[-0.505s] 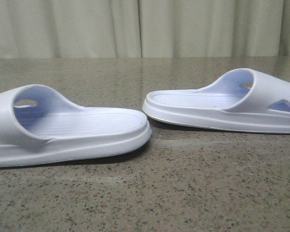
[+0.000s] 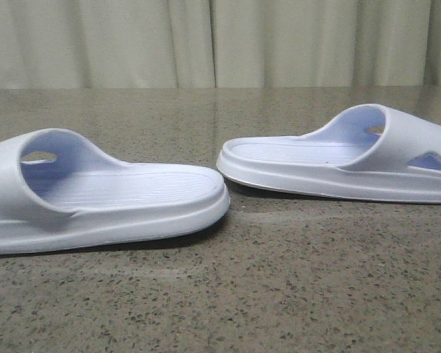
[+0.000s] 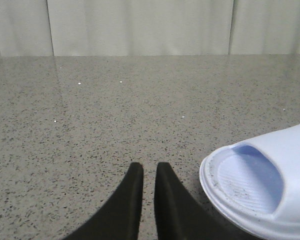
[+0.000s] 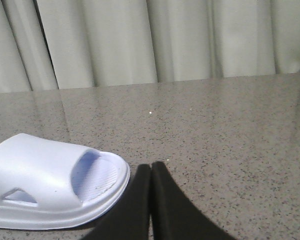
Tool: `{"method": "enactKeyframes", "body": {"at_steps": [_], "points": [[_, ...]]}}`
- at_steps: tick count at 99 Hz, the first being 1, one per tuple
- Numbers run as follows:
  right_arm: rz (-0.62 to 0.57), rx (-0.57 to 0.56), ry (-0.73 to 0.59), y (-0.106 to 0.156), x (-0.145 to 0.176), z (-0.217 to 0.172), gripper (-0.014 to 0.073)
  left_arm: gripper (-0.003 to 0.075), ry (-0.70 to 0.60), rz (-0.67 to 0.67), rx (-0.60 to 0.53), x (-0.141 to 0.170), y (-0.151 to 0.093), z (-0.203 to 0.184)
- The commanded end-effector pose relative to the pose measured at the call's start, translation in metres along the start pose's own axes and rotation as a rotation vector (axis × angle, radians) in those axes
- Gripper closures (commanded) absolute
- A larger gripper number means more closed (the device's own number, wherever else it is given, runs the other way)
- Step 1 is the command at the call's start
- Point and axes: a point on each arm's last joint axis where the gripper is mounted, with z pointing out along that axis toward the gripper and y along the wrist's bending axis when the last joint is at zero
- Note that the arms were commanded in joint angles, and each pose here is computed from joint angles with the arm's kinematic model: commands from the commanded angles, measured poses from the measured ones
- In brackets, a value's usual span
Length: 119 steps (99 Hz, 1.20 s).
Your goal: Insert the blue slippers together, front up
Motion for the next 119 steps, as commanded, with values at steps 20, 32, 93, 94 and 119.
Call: {"method": "enactKeyframes", "body": {"at_steps": [20,32,93,94,119], "points": [[-0.011,0.004,-0.075,-0.0004,-0.0009,-0.0011,0.0702,0.0704,-0.103,-0.014,0.005,-0.0059,0.0000,-0.0021],[-0.011,0.004,-0.075,-0.0004,-0.0009,-0.0011,0.0702,0.0704,-0.103,-0.014,0.005,-0.0059,0.0000,-0.0021],[-0.011,0.003,-0.098,-0.0003,-0.0030,-0.0013,0.0702,0.0704,-0.109,-0.014,0.004,-0.0065,0.0000,-0.0022],[-0.011,0.003,-0.098,-0.0003,-0.0030,-0.0013,0.0702,0.0704,-0.109,-0.014,0.004,-0.0065,0.0000,-0.0022],[-0.011,0.003,-0.098,-0.0003,-0.0030,-0.0013,0.0702,0.0704,-0.158,-0.018,0.002,-0.0108,0.0002,-0.0027]]}}
